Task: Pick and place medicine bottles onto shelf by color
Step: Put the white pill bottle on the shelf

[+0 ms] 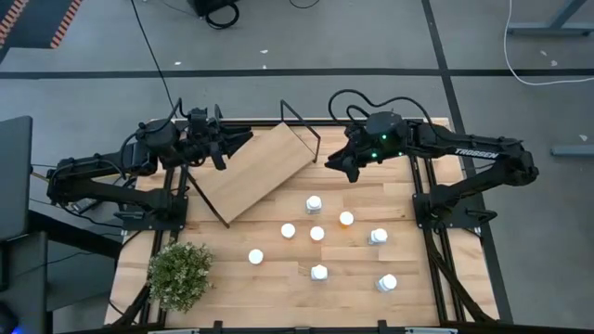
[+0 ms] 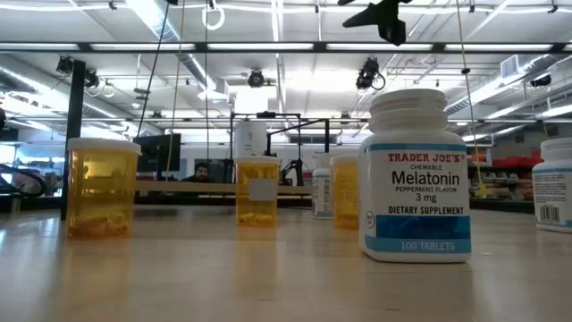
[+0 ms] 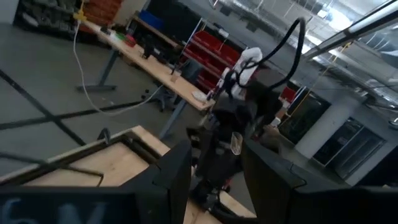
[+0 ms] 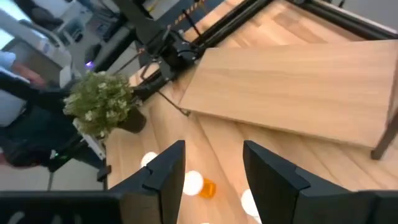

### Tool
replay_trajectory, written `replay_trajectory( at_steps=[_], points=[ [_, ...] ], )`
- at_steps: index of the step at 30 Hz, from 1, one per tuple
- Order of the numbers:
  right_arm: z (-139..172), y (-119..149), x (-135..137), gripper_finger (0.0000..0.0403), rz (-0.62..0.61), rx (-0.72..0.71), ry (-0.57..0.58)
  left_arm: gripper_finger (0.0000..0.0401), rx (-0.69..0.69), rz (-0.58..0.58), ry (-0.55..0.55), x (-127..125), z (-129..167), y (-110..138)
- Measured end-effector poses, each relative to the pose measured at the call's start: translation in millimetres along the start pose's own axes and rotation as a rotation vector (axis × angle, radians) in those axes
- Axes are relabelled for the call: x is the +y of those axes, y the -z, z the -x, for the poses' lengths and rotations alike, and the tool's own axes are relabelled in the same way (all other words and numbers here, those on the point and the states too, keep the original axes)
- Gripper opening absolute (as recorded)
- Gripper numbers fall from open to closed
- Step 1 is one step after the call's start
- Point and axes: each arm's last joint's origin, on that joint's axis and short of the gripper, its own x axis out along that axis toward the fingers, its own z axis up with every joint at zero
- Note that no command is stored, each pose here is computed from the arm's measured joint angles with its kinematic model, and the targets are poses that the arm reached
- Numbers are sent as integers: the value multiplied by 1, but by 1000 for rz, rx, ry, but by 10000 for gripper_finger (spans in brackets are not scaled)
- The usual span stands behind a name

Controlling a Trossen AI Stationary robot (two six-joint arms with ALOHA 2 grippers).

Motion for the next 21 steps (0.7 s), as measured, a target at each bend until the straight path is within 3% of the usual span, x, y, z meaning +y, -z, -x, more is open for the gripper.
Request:
replay_trajectory(
  at_steps=[4,10,16,21],
  points=[
    [2,-7,4,170,42,52,30,144,-83,-8,24,-1,0,-9],
    [0,-34,21,192,152,127,73,168,-74,-60,12,0,0,-8],
    [-8,-42,25,222,176,274,136,188,15,-84,-34,3,-8,0],
    [-16,-32,20,247,190,396,150,192,130,-170,-44,-10,-25,-10]
  ],
)
